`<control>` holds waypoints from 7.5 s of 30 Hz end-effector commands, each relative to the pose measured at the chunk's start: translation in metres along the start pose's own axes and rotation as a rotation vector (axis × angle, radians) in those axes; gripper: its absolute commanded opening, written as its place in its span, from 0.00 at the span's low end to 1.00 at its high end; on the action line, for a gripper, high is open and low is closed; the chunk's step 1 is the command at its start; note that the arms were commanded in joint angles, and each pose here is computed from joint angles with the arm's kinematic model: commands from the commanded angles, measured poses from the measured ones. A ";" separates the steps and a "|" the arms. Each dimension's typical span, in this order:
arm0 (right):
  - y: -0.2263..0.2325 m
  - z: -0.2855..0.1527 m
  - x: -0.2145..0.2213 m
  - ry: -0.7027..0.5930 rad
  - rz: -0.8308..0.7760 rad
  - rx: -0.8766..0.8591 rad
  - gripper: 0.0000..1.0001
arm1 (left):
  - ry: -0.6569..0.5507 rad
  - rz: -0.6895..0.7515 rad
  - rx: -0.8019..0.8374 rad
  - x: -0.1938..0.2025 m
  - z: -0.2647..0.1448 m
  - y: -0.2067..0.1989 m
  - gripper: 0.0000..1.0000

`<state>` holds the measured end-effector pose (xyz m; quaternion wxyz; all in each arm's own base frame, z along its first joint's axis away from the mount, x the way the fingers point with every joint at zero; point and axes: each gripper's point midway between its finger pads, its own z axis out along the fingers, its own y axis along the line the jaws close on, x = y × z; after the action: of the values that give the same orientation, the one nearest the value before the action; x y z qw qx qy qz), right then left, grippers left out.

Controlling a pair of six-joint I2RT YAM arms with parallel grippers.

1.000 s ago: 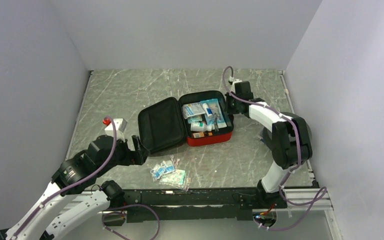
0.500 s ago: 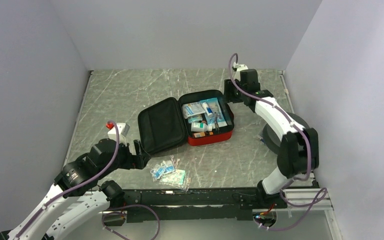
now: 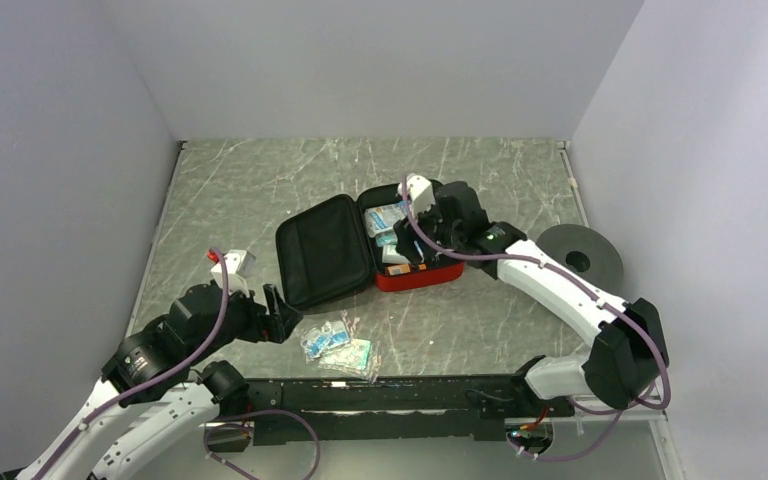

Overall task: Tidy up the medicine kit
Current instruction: Move the medicine box to the center of the board, then pick up the medical item at the center of the board, then adjust the medicine box at the center of the board.

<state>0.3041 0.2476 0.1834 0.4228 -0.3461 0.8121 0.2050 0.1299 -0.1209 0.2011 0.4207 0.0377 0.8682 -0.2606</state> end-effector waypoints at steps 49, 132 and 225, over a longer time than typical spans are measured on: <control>0.050 0.072 0.082 0.177 -0.677 -0.354 0.00 | -0.029 0.011 0.045 -0.006 -0.001 -0.008 0.99; 0.151 0.024 0.077 -0.105 0.702 -0.397 0.88 | 0.258 -0.579 -0.096 0.134 0.089 0.029 0.95; 0.244 -0.048 -0.008 -0.285 1.020 -1.127 0.00 | 0.008 -0.395 0.476 0.011 -0.009 -0.075 0.78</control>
<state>0.1091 0.3889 0.1707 0.1075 -0.0290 0.6686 0.7353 0.0979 -0.1796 0.1964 0.3168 -0.0491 0.8084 -0.4936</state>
